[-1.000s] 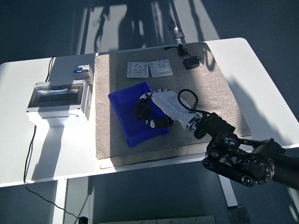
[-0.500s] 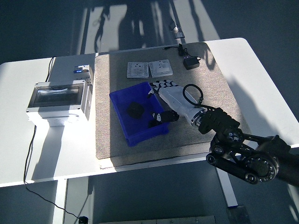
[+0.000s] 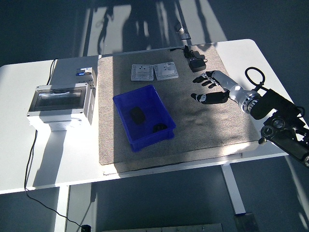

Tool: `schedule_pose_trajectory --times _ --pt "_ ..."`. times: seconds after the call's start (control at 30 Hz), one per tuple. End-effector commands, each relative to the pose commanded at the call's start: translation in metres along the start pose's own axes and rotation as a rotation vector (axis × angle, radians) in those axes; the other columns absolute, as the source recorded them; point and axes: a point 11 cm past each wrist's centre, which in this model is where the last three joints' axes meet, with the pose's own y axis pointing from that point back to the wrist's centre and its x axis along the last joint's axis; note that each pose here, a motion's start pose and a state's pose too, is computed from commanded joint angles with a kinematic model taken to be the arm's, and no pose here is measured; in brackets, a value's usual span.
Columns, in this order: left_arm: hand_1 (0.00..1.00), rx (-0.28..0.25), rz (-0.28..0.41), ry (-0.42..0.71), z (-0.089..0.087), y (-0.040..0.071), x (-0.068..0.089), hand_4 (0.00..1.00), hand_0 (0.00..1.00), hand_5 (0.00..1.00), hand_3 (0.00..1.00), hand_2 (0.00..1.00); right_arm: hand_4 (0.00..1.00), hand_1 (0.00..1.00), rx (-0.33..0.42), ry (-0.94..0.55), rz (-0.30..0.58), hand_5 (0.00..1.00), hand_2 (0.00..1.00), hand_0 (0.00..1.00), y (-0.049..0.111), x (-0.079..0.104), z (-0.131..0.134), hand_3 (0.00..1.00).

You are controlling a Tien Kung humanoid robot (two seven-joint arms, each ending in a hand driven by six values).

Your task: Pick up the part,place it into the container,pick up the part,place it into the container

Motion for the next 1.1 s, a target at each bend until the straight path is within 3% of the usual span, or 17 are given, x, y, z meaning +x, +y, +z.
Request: schedule_pose_trajectory --times 0.03,0.07,0.23,0.27,0.43,0.47,0.7,0.83,0.87,1.03,1.07,1.1 --pt "0.629 0.000 0.000 0.001 0.000 0.000 0.000 0.639 0.616 0.794 0.634 0.674 0.764 0.278 -0.015 -0.040 -0.033 0.230 0.530 0.331 0.002 0.000 0.003 0.717" --pt "0.630 0.000 0.000 0.001 0.000 0.000 0.000 0.641 0.616 0.797 0.635 0.674 0.956 0.242 -0.019 -0.076 -0.065 0.360 0.464 0.292 0.003 -0.002 0.004 0.623" --pt "0.630 0.004 0.000 0.009 -0.002 0.000 0.000 0.641 0.616 0.797 0.635 0.674 0.956 0.242 0.044 -0.254 -0.205 0.360 0.464 0.292 0.010 -0.012 -0.004 0.623" --pt "0.631 0.005 0.001 0.009 -0.002 0.000 0.001 0.641 0.617 0.798 0.635 0.675 0.910 0.188 0.073 -0.291 -0.231 0.310 0.384 0.233 0.011 -0.015 -0.008 0.516" --pt "0.631 0.003 0.003 0.008 -0.002 0.000 0.002 0.641 0.617 0.798 0.635 0.675 0.910 0.188 0.162 -0.411 -0.304 0.310 0.384 0.233 0.017 -0.022 -0.019 0.516" --pt "0.632 0.003 0.003 0.008 -0.002 0.000 0.002 0.641 0.617 0.802 0.636 0.675 0.875 0.170 0.170 -0.425 -0.310 0.284 0.347 0.235 0.018 -0.023 -0.020 0.481" --pt "0.631 0.006 0.008 0.012 -0.003 -0.001 0.005 0.642 0.617 0.808 0.638 0.674 0.898 0.164 0.159 -0.447 -0.308 0.303 0.337 0.226 0.020 -0.023 -0.012 0.491" --pt "0.631 0.005 0.011 0.014 -0.002 -0.001 0.008 0.642 0.617 0.808 0.638 0.674 0.898 0.164 0.191 -0.400 -0.149 0.303 0.337 0.226 0.021 0.001 -0.016 0.491" --pt "0.632 0.005 0.012 0.014 -0.002 -0.001 0.008 0.642 0.617 0.809 0.637 0.674 0.988 0.819 0.207 -0.385 -0.104 0.348 0.982 0.681 0.022 0.007 -0.019 0.998" --pt "0.632 0.005 0.014 0.012 -0.002 -0.002 0.010 0.642 0.617 0.809 0.637 0.674 0.988 0.819 0.295 -0.294 0.139 0.348 0.982 0.681 0.027 0.035 -0.034 0.998" --pt "0.631 0.005 0.015 0.011 -0.002 -0.002 0.010 0.643 0.617 0.809 0.638 0.675 0.998 0.998 0.300 -0.275 0.177 0.381 0.998 0.998 0.028 0.039 -0.035 0.998" --pt "0.631 0.005 0.015 0.011 -0.002 -0.002 0.010 0.643 0.617 0.809 0.638 0.675 0.998 0.998 0.300 -0.260 0.207 0.381 0.998 0.998 0.029 0.043 -0.036 0.998"
